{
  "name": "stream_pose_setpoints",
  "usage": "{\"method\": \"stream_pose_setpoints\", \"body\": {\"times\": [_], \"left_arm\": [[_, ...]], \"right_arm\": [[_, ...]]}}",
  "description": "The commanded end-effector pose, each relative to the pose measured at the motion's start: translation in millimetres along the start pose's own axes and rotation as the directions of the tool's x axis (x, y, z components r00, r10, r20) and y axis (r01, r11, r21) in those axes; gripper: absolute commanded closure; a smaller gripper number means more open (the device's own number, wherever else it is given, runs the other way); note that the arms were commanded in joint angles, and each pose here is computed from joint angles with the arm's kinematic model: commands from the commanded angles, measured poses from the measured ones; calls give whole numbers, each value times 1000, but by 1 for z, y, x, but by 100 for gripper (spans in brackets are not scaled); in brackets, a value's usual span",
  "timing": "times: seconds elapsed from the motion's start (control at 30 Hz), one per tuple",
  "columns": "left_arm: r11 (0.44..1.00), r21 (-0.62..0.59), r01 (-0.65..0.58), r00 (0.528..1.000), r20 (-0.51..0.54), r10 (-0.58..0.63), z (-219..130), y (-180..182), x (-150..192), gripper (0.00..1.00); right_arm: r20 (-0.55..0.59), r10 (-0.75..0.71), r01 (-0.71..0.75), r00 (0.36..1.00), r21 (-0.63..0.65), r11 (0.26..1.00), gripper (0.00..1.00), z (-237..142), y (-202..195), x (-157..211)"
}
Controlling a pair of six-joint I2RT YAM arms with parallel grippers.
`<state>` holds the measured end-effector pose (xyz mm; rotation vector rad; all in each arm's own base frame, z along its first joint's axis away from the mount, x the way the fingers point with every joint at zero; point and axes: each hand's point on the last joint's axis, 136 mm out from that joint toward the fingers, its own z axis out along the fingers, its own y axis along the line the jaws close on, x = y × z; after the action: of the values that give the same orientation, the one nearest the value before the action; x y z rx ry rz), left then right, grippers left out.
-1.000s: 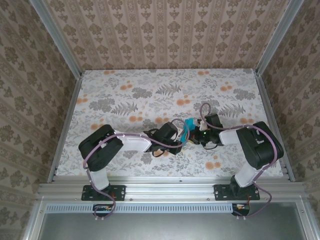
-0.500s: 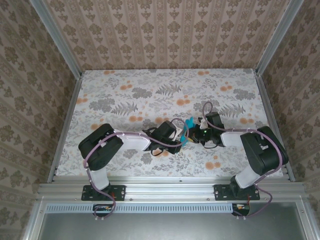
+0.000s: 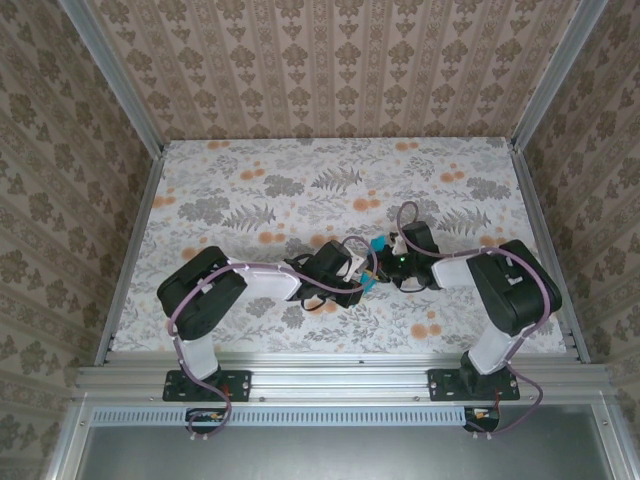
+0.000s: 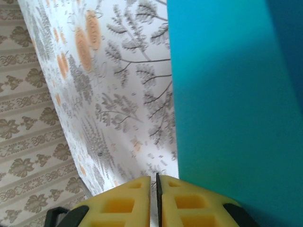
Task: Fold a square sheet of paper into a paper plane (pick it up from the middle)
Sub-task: Fold the wing for the fifth time at the center of the table.
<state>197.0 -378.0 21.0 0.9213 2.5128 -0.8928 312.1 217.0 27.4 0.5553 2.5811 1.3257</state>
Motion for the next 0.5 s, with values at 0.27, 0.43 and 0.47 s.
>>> {"method": "stream_pose_setpoints", "body": {"times": [0.27, 0.43, 0.47], "left_arm": [[991, -130, 11, 985, -172, -34, 1, 42, 60, 100], [990, -142, -5, 979, -201, -24, -3, 46, 70, 100], [990, -141, -11, 978, -205, -18, -4, 46, 71, 100]], "right_arm": [[35, -68, 60, 997, 196, 979, 86, 7, -39, -20], [67, -77, 58, 995, 255, 965, 85, -2, -44, -33], [71, -83, 61, 994, 265, 962, 84, -3, -43, -35]]}}
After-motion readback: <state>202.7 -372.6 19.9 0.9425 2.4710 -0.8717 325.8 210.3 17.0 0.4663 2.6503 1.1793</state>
